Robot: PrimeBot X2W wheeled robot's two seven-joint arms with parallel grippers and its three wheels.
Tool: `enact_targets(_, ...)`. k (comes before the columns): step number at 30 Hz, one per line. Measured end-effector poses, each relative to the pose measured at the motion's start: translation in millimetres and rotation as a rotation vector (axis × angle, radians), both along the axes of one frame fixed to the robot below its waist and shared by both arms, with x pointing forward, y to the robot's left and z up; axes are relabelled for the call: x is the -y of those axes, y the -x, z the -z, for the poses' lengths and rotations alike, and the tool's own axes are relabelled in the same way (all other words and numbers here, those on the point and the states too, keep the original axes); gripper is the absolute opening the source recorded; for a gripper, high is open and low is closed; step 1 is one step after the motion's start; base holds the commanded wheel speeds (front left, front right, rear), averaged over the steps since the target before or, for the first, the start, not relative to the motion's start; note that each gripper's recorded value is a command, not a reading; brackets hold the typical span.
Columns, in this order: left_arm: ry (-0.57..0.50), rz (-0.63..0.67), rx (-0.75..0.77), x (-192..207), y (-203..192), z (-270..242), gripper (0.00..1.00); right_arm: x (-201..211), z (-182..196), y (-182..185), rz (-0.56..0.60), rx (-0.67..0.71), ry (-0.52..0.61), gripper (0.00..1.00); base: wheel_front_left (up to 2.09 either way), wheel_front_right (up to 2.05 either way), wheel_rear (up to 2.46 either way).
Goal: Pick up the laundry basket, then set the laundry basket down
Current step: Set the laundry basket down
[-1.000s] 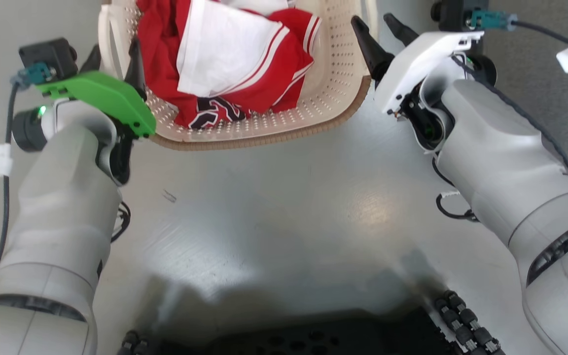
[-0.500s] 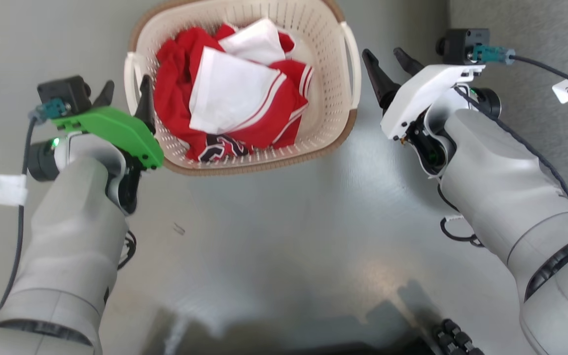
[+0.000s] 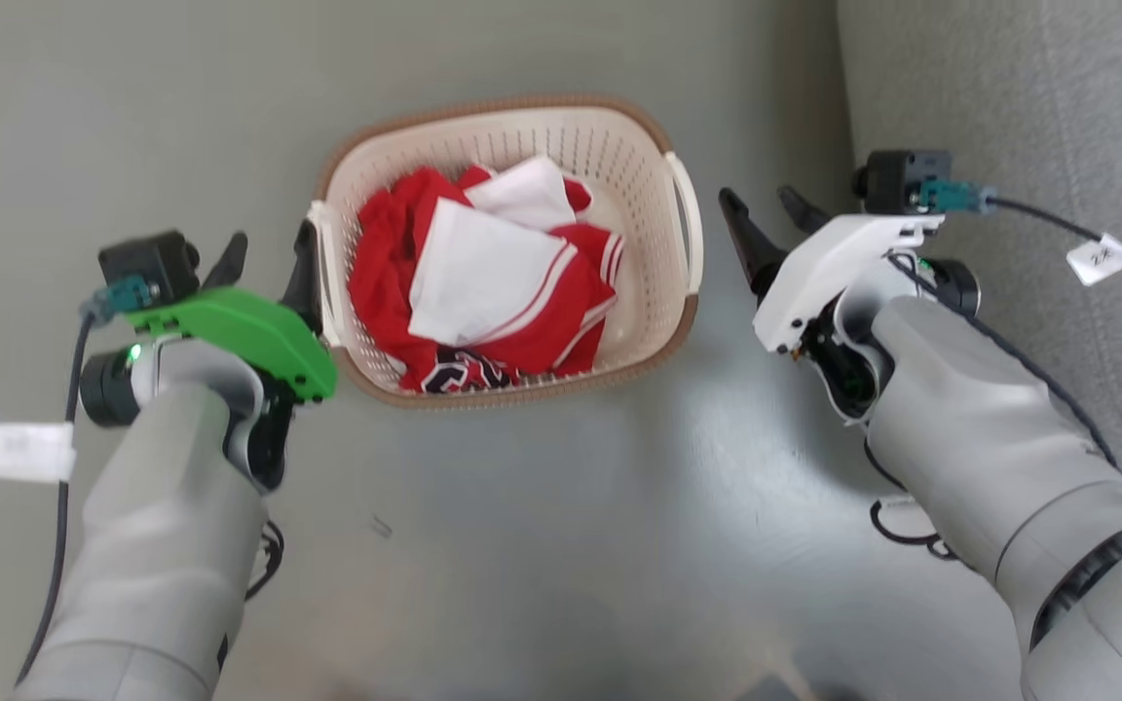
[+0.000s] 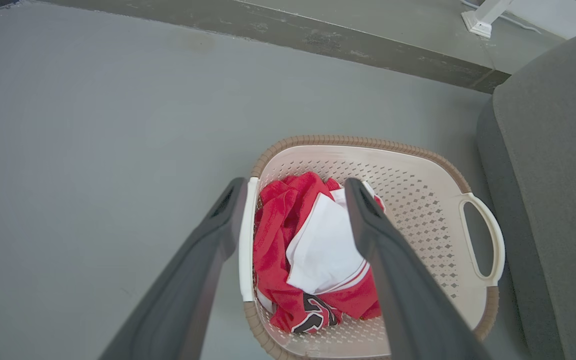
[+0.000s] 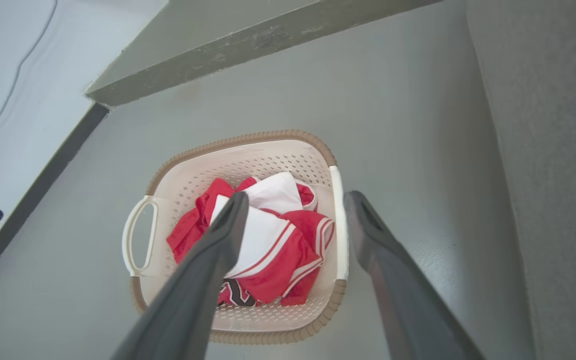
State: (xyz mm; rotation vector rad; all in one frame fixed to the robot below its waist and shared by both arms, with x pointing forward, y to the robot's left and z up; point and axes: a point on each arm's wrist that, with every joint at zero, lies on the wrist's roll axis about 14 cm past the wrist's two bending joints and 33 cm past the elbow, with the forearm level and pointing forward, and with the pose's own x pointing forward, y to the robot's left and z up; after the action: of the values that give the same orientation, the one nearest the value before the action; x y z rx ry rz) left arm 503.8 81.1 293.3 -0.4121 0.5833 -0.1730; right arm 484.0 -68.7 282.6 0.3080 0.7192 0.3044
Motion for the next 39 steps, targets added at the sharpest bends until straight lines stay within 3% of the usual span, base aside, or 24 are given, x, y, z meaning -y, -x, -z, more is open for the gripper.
enact_targets(8, 0.022, -0.047, 0.074, -11, 13, -37, 1.0, -9, -52, -7, 0.009, 0.118, -0.056, 1.0, 0.0, 0.0, 0.0)
enact_targets(30, 0.044, -0.08, 0.294, -21, 49, -126, 1.0, -3, -155, 24, 0.027, 0.385, -0.134, 1.0, 0.0, 0.0, 0.0)
enact_targets(39, 0.043, -0.094, 0.374, -25, 58, -150, 1.0, -8, -179, 38, 0.02, 0.473, -0.14, 1.0, 0.0, 0.0, 0.0)
